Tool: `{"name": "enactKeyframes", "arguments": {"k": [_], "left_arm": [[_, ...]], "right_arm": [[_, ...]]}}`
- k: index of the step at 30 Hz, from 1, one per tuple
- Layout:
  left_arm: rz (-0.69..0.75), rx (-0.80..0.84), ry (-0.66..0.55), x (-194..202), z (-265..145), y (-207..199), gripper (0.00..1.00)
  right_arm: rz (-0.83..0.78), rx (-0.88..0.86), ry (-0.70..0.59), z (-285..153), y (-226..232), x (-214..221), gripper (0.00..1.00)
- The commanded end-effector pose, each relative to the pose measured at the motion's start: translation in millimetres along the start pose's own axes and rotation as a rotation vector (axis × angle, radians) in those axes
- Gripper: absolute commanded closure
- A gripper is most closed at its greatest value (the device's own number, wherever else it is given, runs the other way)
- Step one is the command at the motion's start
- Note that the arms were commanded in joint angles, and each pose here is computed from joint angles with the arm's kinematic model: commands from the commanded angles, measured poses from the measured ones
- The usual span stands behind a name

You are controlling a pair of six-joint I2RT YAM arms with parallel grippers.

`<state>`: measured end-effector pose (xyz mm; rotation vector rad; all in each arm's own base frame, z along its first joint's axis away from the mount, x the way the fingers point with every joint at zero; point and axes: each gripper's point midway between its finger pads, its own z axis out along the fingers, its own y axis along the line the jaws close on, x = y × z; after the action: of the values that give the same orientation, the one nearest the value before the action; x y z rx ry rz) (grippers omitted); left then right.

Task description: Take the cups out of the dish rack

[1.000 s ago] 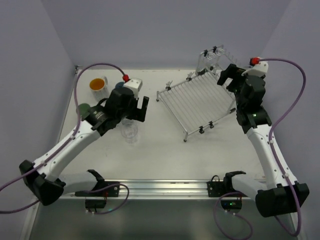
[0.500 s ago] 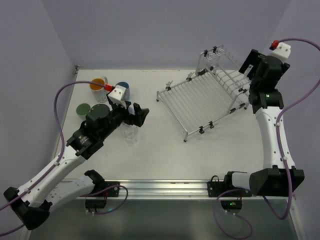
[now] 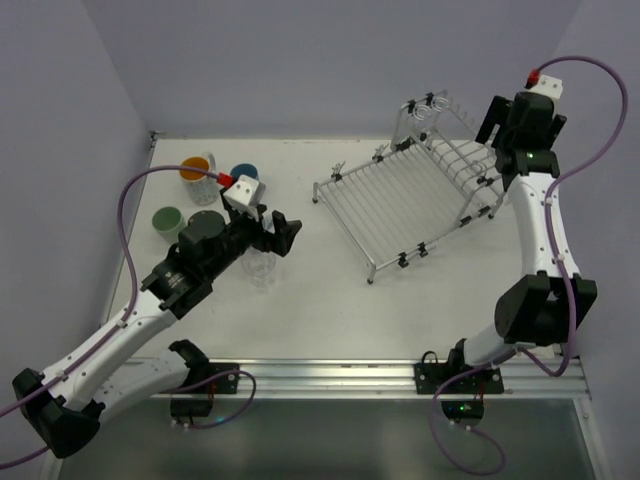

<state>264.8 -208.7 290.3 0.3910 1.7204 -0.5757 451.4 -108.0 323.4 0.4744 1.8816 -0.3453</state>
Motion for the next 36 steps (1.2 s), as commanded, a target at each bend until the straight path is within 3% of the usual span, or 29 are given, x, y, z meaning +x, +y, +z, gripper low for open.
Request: {"name": "enactKeyframes", "arguments": {"k": [1, 4, 9, 11, 13, 16, 27, 29, 31, 32, 33, 35, 36], "left_arm": [[0.022, 0.011, -0.049, -11.5, 4.1, -2.3, 0.0], [0.025, 0.007, -0.042, -9.4, 5.9, -1.4, 0.0], [0.025, -0.002, -0.035, -7.6, 8.5, 0.4, 0.0], [0.025, -0.004, -0.036, -7.7, 8.9, 0.9, 0.0], [0.025, -0.005, -0.036, -8.1, 9.6, 1.9, 0.0], [0.021, -0.004, -0.031, -6.6, 11.5, 2.2, 0.0], [-0.025, 0.065, -0.023, -13.9, 17.9, -8.5, 0.0], [-0.057, 0.086, -0.036, -22.7, 17.6, -12.3, 0.0], [-0.097, 0.129, -0.055, -31.3, 17.5, -21.5, 0.0], [-0.114, 0.152, -0.075, -39.0, 16.5, -26.5, 0.0], [-0.128, 0.21, -0.122, -52.2, 16.7, -37.4, 0.0], [-0.197, 0.277, -0.152, -62.1, 15.7, -50.6, 0.01], [-0.245, 0.349, -0.166, -68.8, 16.6, -63.9, 0.05]], "right_arm": [[0.001, -0.021, -0.025, 2.1, 0.3, -17.4, 0.01], [-0.001, -0.018, -0.003, 13.8, 3.0, -10.1, 0.02], [-0.002, -0.018, 0.013, 26.7, 6.2, -2.7, 0.14], [0.001, -0.018, 0.012, 27.6, 6.5, -1.8, 0.29], [0.009, -0.023, -0.002, 26.2, 7.1, -5.1, 0.34], [0.026, -0.03, -0.017, 23.5, 7.2, -7.7, 0.49], [0.158, -0.143, -0.256, -39.9, 8.8, -77.6, 0.57], [0.212, -0.298, -0.313, -70.6, 27.6, -93.1, 0.58], [0.303, -0.523, -0.258, -90.0, 63.9, -73.1, 0.59], [0.344, -0.621, -0.325, -116.0, 72.2, -88.2, 0.59], [0.439, -0.701, -0.249, -116.5, 88.1, -61.0, 0.59], [0.533, -0.968, -0.267, -166.6, 123.6, -64.7, 0.6], [0.558, -1.019, -0.213, -169.4, 135.9, -41.7, 0.61]]}}
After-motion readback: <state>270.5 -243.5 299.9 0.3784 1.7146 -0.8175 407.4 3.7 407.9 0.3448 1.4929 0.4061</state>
